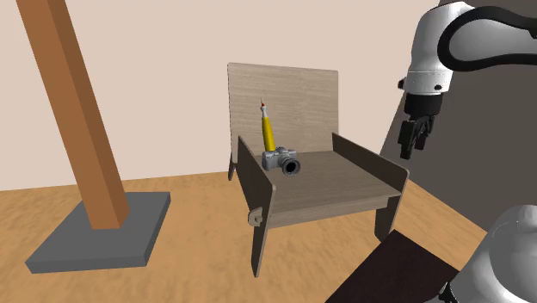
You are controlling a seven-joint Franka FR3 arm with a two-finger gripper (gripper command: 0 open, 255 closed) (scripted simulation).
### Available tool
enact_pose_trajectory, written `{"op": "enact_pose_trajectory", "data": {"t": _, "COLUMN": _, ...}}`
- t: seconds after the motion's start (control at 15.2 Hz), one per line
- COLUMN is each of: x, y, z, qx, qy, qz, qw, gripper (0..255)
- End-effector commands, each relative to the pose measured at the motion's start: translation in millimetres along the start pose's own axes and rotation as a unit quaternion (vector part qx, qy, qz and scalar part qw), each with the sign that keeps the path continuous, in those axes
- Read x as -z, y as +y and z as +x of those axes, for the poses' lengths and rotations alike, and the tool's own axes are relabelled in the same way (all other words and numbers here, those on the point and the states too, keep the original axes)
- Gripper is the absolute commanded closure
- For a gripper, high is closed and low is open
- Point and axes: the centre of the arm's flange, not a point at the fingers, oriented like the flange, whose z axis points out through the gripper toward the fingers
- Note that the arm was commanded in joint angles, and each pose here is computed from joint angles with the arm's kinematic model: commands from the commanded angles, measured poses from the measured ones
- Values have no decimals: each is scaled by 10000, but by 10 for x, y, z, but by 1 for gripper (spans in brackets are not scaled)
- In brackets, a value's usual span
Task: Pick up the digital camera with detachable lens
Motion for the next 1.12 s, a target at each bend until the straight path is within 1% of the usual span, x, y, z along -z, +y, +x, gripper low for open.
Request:
{"op": "enact_pose_trajectory", "data": {"t": 0.0, "x": 0, "y": 0, "z": 0, "qx": 0, "qy": 0, "qz": 0, "qw": 10000, "gripper": 0}}
{"op": "enact_pose_trajectory", "data": {"t": 0.53, "x": -170, "y": -343, "z": 1056, "qx": -343, "qy": -252, "qz": 43, "qw": 9991, "gripper": 0}}
{"op": "enact_pose_trajectory", "data": {"t": 1.06, "x": -391, "y": -616, "z": 2123, "qx": -686, "qy": -504, "qz": 86, "qw": 9963, "gripper": 0}}
